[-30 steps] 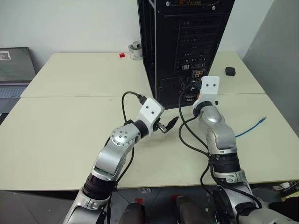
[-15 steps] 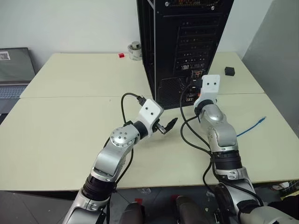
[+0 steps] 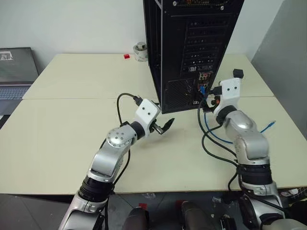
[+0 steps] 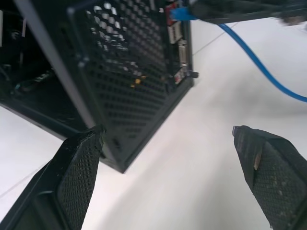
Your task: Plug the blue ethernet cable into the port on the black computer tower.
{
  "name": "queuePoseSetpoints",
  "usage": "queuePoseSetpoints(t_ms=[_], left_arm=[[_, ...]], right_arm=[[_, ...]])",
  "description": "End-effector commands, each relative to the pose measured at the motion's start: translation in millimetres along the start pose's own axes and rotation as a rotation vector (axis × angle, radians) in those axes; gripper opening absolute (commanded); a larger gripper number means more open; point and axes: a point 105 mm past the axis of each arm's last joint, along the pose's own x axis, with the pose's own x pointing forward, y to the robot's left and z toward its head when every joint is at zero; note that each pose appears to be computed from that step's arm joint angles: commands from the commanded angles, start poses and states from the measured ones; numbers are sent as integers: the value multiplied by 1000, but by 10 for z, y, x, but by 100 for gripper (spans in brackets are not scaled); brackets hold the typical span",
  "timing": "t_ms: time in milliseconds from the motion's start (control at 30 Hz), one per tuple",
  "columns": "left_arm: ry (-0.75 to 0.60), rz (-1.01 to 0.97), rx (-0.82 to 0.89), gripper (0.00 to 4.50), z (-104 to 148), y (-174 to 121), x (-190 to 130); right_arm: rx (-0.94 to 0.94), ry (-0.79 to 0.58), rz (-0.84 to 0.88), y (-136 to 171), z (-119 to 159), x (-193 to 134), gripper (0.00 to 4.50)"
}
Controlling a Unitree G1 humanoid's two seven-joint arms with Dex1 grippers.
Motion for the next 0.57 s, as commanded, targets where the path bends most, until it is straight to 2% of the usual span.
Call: queuePoseSetpoints(t_ms=[33,100,200,367,567], left_arm=[[-17,19,71,450,88,178,-41],[-21,15,47,450,101,272,-61],[-18,2,61,450,112,392,-84],[-18,-27,58,450,172,565,-120],[-12,-79,49,450,188,606,-157]], right_arm=[[-70,-40,117,-89,220,-216,449],[-85,-13,262,-24,215,-337,449],[-101,-20,363,-72,289,-488,449],[-130,-14,427,-206,392,-638,449],[-152,11,459,-244,386,-702,449]])
